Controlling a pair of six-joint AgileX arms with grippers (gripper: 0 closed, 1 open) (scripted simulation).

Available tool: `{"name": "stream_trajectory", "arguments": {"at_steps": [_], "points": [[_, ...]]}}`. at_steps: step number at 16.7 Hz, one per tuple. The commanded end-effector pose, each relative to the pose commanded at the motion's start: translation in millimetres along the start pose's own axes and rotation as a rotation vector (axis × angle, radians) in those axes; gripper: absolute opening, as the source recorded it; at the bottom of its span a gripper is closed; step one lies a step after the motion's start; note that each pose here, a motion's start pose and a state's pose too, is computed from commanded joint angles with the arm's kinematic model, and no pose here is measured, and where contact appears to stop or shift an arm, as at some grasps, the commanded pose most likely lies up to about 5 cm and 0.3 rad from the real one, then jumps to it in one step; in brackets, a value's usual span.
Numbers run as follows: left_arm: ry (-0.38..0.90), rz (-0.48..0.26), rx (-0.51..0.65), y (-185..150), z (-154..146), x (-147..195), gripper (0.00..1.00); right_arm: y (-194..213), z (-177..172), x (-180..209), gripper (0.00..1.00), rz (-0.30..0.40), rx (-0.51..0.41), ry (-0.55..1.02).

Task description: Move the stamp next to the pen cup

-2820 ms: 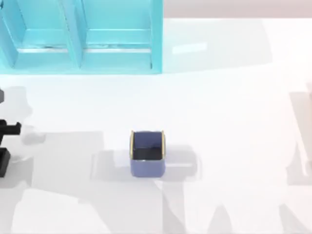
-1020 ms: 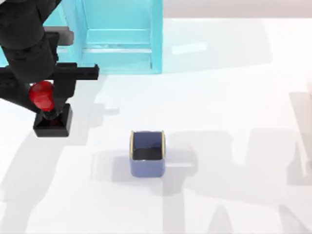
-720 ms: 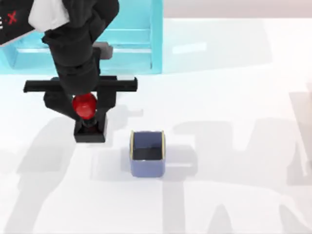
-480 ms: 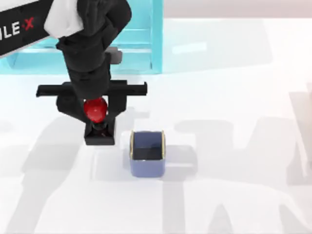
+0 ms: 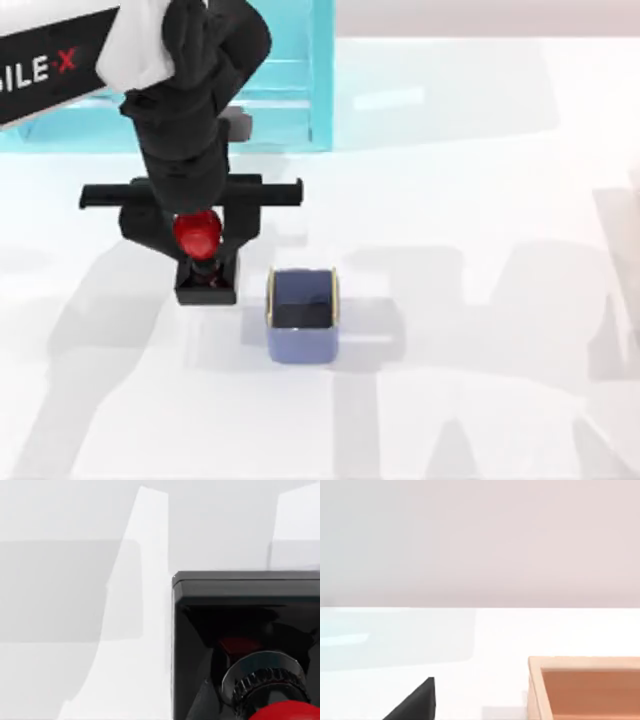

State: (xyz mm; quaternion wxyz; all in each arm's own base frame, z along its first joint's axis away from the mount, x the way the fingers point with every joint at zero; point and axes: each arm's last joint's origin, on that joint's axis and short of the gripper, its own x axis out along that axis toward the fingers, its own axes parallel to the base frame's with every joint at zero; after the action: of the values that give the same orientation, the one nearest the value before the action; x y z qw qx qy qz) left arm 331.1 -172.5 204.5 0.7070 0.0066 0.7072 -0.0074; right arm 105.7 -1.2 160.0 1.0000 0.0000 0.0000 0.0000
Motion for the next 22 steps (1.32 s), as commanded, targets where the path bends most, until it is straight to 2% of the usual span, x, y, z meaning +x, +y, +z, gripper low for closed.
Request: {"name": "stream_trajectory", "arguments": {"at_steps": [4,17,22], "points": [[0.000,0.000,0.000,-0.3,0.0,2.4,0.00,0.0,0.0,0.0,1.00,0.000,0.000,0.000],[0.000,0.000,0.000,-0.3,0.0,2.4,0.98,0.0,0.0,0.0,1.00,0.000,0.000,0.000],[0.000,0.000,0.000,-0.3,0.0,2.4,1.00,0.0,0.0,0.0,1.00,0.000,0.000,0.000]]}}
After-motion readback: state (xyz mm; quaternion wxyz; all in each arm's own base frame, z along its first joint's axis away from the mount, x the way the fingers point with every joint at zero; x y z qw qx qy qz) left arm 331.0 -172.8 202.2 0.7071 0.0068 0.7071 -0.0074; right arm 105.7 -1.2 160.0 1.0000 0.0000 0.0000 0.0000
